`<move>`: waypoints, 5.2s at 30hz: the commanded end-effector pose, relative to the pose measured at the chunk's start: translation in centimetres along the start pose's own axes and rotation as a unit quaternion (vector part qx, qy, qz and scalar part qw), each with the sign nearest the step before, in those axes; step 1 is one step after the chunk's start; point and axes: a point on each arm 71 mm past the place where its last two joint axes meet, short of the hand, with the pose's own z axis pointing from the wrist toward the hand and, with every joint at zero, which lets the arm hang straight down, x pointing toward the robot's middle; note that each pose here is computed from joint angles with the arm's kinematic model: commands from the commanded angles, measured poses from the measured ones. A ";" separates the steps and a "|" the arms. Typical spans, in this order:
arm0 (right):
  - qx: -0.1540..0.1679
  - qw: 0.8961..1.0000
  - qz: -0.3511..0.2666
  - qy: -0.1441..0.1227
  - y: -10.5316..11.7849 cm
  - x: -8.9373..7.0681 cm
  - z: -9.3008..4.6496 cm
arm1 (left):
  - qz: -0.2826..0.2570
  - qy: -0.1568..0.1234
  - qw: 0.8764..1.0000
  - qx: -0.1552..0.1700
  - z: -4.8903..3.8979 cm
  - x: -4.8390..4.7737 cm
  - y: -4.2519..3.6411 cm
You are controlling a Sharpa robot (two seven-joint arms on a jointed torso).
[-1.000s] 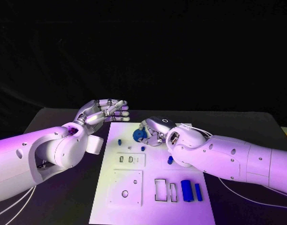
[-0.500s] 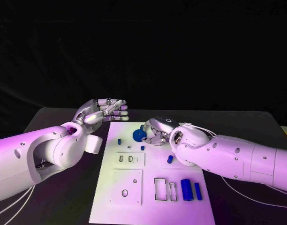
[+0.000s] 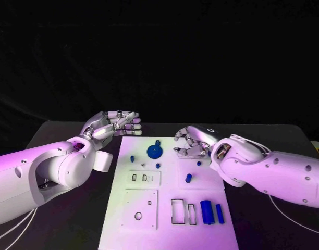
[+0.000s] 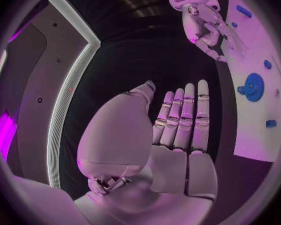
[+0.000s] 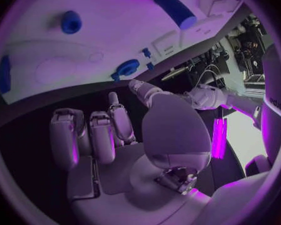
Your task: Assemble the parts on the task board
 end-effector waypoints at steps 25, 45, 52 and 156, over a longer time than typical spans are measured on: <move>0.076 0.989 0.127 0.027 -11.7 -2.8 -7.4 | -0.002 0.005 1.000 0.004 0.32 -0.09 0.01; 0.094 0.988 0.121 0.024 -12.0 -0.3 -6.2 | -0.002 0.004 1.000 0.003 0.28 -0.17 0.01; 0.091 0.988 0.123 0.028 -11.6 0.1 -5.8 | -0.002 0.004 1.000 0.003 0.26 -0.15 0.01; -0.032 0.991 0.071 0.112 9.3 9.3 0.9 | 0.000 0.000 1.000 -0.002 1.03 -0.37 0.40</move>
